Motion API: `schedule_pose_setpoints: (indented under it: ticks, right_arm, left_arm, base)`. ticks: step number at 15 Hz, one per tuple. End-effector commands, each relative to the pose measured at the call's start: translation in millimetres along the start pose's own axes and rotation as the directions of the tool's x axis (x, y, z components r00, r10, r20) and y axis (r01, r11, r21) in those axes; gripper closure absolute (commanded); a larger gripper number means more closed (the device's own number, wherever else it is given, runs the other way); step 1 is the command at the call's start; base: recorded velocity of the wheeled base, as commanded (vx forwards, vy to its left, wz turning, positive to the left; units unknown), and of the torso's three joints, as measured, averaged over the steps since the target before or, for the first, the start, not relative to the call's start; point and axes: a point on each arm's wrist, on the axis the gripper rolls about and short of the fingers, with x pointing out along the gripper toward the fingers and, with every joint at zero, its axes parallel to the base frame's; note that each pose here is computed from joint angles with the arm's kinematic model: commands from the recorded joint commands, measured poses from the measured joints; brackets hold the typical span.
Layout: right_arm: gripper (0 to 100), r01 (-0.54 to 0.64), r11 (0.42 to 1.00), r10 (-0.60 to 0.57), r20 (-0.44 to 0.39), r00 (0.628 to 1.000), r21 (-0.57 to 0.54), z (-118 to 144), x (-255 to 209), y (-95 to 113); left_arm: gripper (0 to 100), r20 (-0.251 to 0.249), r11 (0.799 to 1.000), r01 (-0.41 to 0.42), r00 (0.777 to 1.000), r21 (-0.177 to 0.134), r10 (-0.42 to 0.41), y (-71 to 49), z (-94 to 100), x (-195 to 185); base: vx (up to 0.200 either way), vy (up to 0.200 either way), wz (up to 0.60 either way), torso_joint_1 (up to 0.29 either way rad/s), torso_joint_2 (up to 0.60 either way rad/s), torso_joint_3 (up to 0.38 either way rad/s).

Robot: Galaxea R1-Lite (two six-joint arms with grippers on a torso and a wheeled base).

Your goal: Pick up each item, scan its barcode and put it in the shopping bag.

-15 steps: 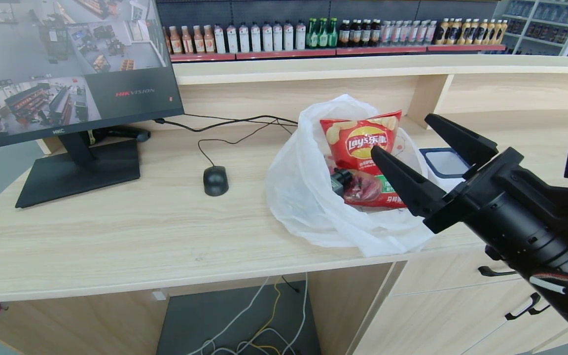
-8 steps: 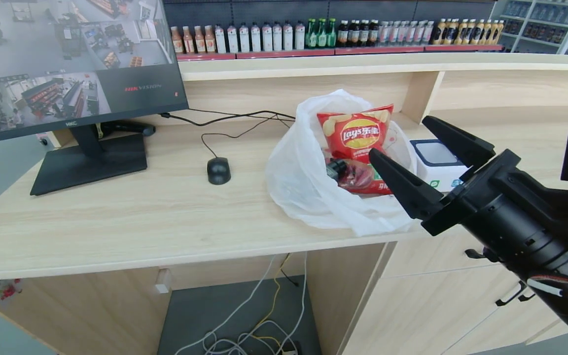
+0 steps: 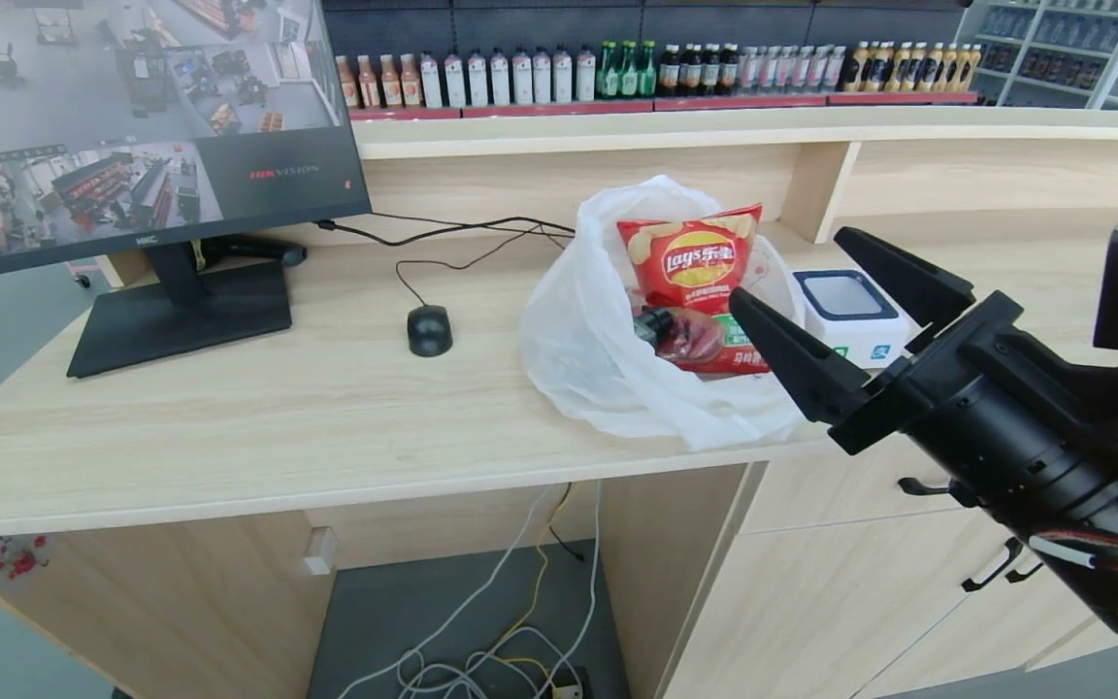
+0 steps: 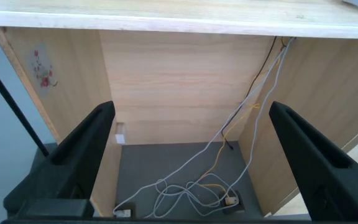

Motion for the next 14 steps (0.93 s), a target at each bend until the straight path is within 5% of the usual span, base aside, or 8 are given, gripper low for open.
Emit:
schedule_pose_setpoints:
  ticks: [1,14]
  right_arm:
    - [0,0.0,1.0,0.0,-0.004,1.0,0.001,-1.4,0.9,-0.3]
    - [0,0.026,1.0,-0.025,0.051,0.998,-0.003,9.3,8.9,-7.0]
  left_arm:
    - [0,0.0,1.0,-0.001,1.0,-0.001,0.001,0.0,0.0,0.0]
    - [0,0.0,1.0,-0.002,1.0,-0.01,0.002,0.0,0.0,0.0]
  base:
    - [0.0,-0.2,0.0,0.002,0.0,0.007]
    - [0.0,-0.2,0.0,0.004,0.0,0.001]
